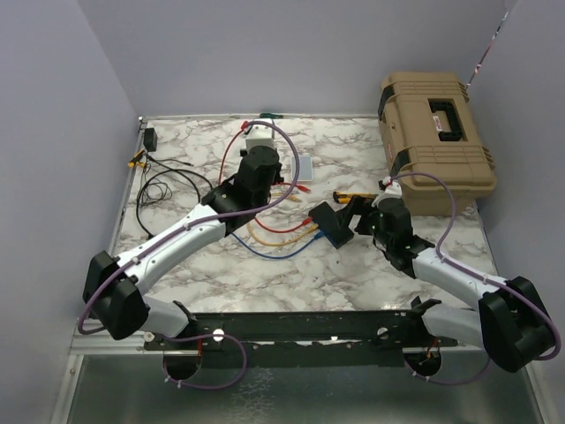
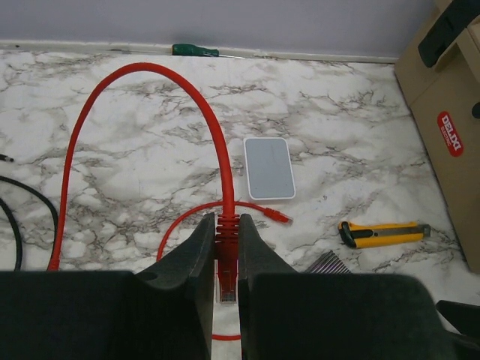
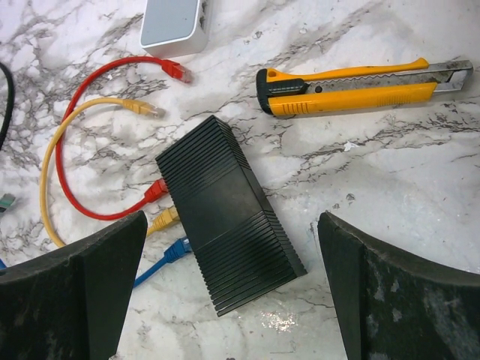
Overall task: Insert the plug into the switch port
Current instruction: Pick up the connector from the center of the board.
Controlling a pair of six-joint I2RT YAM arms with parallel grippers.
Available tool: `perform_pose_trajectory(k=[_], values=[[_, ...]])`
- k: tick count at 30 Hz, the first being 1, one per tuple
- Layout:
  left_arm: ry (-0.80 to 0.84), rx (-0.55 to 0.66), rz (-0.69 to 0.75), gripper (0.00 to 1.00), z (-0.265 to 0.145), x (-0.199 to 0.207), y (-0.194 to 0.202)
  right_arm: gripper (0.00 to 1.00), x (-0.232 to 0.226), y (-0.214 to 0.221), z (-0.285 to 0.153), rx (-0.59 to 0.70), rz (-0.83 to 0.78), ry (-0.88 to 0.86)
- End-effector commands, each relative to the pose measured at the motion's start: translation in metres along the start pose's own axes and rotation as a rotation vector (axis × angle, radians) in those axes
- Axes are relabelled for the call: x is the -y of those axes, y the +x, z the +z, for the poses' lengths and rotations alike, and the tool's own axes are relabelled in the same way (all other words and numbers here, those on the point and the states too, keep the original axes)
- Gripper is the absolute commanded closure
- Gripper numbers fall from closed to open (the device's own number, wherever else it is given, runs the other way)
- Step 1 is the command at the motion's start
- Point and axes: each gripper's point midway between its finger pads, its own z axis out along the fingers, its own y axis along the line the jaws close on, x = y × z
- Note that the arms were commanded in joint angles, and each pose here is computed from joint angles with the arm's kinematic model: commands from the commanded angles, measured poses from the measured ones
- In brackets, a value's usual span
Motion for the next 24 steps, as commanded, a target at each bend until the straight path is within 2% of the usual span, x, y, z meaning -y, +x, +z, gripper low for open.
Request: perform_pose_trajectory(k=[1,6,13,18,22,24], values=[[-0.09,-0.04,0.008,1.0,-0.045,-0.024,-0.001,0.0,-0.008,0.0,-0.005,0.003,-0.013,-0.047],[-0.027,-0.132,-0.006,1.0,-0.07,-0.01,0.019,0.0,-0.011,0.0,-0.005,0.0,-0.011,-0.059],[0.092,-0.274,-0.011,1.0,-0.083,0.041,0.07,0.0,-0.009,0.001,-0.003,-0.004,-0.012,-0.052],[0.108,-0.309,0.017,1.0,-0.071,0.06,0.11,0.0,-0.008,0.002,-0.003,-0.006,-0.015,-0.045],[0.104,-0.306,0.019,0.89,-0.049,0.071,0.137,0.0,-0.006,0.002,-0.003,-0.003,-0.014,-0.035],[0.109,-0.319,0.042,0.88,-0.038,0.079,0.151,0.0,-0.006,0.001,-0.003,-0.001,-0.012,-0.034]])
